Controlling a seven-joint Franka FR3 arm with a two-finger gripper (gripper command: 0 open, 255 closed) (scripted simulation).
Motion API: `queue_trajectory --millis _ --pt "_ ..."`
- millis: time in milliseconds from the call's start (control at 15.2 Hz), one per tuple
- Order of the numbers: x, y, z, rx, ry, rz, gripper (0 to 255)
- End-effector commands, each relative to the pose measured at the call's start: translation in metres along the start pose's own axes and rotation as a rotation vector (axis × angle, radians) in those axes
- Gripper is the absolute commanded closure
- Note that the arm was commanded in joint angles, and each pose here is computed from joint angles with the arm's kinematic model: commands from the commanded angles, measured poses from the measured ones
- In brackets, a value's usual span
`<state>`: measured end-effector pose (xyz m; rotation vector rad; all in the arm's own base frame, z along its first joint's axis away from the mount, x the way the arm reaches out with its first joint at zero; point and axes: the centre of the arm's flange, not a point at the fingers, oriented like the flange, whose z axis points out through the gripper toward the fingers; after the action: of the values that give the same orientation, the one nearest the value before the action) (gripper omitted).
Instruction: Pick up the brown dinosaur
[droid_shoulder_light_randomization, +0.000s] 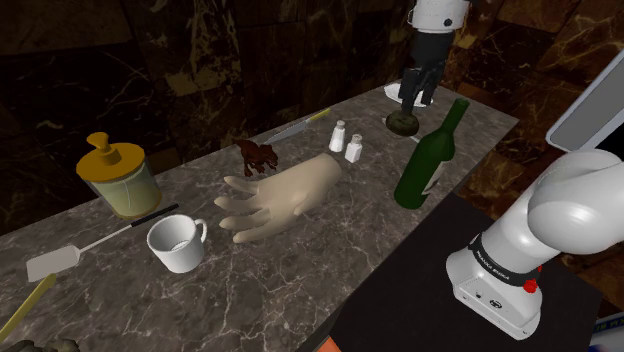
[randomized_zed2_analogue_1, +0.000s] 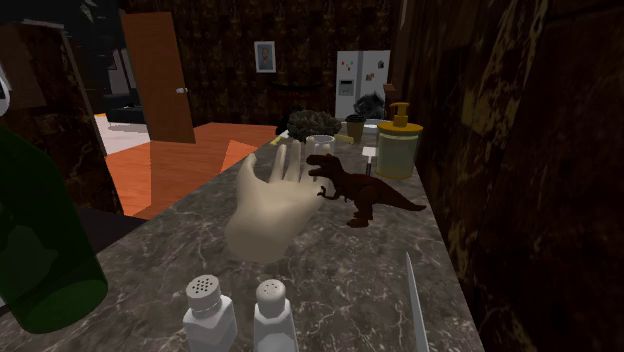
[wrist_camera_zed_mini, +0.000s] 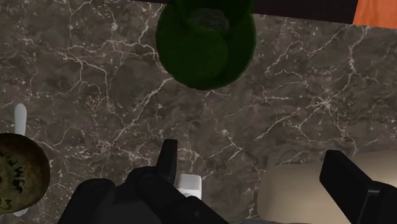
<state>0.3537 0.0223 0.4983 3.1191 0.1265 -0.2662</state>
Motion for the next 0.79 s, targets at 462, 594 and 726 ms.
queue_trajectory --millis 462,594,726 --pt "0.091 -0.058 0.035 0.038 0.025 -0.031 0" --pt "0.111 -0.071 0.043 0.046 0.03 -0.038 0" --pt "0.13 -0.085 0.05 0.054 0.035 -0.045 0"
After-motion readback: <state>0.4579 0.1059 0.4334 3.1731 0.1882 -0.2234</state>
